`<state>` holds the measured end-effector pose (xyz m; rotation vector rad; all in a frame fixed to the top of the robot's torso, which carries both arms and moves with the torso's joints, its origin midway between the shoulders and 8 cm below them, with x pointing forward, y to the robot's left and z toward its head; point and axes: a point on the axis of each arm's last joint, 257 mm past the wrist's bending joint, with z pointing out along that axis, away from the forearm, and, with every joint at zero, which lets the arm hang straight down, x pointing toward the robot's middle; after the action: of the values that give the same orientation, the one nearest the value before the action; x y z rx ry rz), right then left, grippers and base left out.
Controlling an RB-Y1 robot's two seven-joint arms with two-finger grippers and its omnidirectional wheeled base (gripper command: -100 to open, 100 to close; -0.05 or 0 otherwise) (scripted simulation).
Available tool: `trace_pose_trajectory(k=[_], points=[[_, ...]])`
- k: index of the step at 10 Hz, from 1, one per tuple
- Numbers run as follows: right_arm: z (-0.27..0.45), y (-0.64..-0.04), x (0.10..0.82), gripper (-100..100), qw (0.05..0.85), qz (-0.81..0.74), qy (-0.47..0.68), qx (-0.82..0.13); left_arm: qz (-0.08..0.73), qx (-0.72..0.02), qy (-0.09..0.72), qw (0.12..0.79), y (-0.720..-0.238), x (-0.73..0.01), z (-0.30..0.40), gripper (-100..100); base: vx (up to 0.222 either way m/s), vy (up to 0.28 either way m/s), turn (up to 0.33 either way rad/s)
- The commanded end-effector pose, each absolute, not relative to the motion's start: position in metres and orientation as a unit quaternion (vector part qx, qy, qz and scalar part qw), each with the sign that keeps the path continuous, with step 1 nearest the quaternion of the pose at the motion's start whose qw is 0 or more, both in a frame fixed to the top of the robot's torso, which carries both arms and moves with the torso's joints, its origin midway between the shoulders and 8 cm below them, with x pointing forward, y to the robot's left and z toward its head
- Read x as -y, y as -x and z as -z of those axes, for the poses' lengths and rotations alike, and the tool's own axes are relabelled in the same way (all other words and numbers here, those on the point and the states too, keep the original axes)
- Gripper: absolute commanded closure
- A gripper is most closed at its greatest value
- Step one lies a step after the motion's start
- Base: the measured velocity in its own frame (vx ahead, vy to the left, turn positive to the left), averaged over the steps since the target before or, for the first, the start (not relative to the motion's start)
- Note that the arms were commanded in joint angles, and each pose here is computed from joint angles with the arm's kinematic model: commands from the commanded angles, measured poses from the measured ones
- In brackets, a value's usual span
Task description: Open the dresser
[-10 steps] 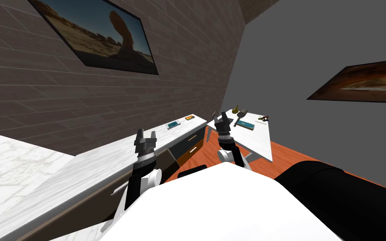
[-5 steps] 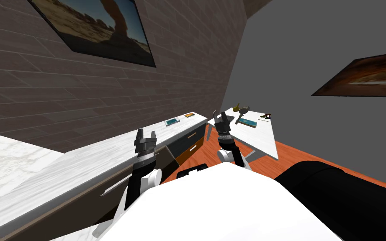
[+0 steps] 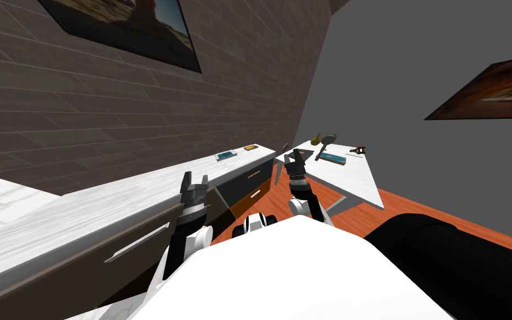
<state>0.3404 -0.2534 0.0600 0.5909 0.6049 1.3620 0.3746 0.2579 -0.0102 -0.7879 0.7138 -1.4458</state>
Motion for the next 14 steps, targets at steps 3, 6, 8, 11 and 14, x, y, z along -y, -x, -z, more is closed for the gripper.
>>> trace_pose_trajectory(k=[3, 6, 8, 11, 14], points=[[-0.06, -0.34, 0.253, 0, 0.696, -0.61, -0.265, -0.271, 0.607, -0.359, 0.354, 0.613, -0.391, -0.266, 0.051, -100, 0.055, -0.124, 0.05], [-0.06, -0.34, 0.253, 0, 0.696, -0.61, -0.265, -0.271, 0.593, -0.376, 0.372, 0.607, -0.4, -0.275, 0.076, -100, 0.044, -0.126, 0.038], [-0.06, -0.34, 0.253, 0, 0.696, -0.61, -0.265, -0.271, 0.58, -0.387, 0.391, 0.601, -0.406, -0.285, 0.1, -100, 0.075, -0.119, 0.06], [-0.06, -0.34, 0.253, 0, 0.696, -0.61, -0.265, -0.271, 0.567, -0.396, 0.409, 0.595, -0.411, -0.294, 0.122, -100, 0.041, -0.141, 0.042], [-0.06, -0.34, 0.253, 0, 0.696, -0.61, -0.265, -0.271, 0.551, -0.407, 0.43, 0.588, -0.415, -0.306, 0.148, -100, 0.048, -0.125, 0.044]])
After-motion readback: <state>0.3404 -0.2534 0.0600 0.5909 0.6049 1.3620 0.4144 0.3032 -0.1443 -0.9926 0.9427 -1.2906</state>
